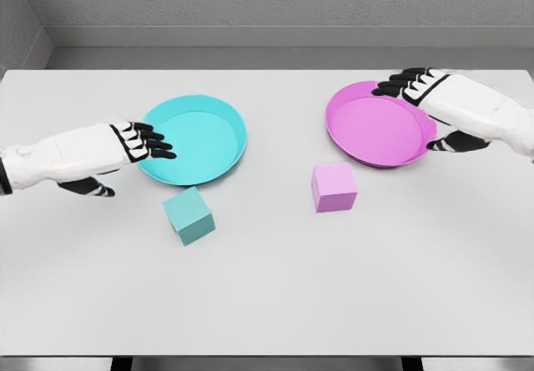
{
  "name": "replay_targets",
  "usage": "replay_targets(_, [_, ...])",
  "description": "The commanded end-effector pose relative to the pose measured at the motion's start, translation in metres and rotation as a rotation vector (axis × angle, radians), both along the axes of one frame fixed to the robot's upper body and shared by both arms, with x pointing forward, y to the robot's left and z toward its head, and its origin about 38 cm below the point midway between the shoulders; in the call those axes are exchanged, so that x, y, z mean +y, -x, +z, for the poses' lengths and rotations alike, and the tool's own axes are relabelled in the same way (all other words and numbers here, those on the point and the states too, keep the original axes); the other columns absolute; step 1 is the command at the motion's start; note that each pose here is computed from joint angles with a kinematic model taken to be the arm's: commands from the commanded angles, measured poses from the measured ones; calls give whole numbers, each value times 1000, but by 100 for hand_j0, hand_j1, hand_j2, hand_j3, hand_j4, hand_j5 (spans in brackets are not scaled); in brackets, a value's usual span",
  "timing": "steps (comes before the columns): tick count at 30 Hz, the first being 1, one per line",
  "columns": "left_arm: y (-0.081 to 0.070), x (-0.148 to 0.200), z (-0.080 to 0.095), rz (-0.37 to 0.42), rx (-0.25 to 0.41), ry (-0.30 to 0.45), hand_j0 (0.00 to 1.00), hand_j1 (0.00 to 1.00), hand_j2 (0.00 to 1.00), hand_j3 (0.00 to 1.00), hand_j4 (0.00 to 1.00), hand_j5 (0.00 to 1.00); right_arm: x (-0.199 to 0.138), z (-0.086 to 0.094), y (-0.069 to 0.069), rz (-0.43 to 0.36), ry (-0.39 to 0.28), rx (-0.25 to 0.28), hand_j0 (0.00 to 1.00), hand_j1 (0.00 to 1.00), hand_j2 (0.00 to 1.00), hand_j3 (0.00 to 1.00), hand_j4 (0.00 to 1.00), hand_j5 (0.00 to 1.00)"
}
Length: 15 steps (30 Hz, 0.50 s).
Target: Place the blocks in the corresponding plates according to their colors
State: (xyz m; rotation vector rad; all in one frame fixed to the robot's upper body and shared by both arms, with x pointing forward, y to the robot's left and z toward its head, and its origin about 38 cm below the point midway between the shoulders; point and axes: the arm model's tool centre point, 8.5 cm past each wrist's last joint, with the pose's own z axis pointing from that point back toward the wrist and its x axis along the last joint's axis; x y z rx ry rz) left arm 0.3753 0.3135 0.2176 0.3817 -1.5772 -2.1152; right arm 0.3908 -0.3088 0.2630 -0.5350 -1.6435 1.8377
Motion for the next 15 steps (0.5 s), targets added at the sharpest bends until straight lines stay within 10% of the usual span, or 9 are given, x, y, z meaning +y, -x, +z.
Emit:
replay_targets(1, [9, -16, -11, -54, 22, -14, 100, 100, 100, 100, 100, 100, 27, -51, 11, 68, 23, 147, 100, 100, 100, 100, 100, 100])
replay_targets(15, [14, -73, -40, -196, 34, -46, 100, 100, 100, 100, 100, 100, 83, -66, -4, 135, 195, 283, 100, 100, 100, 100, 100, 100])
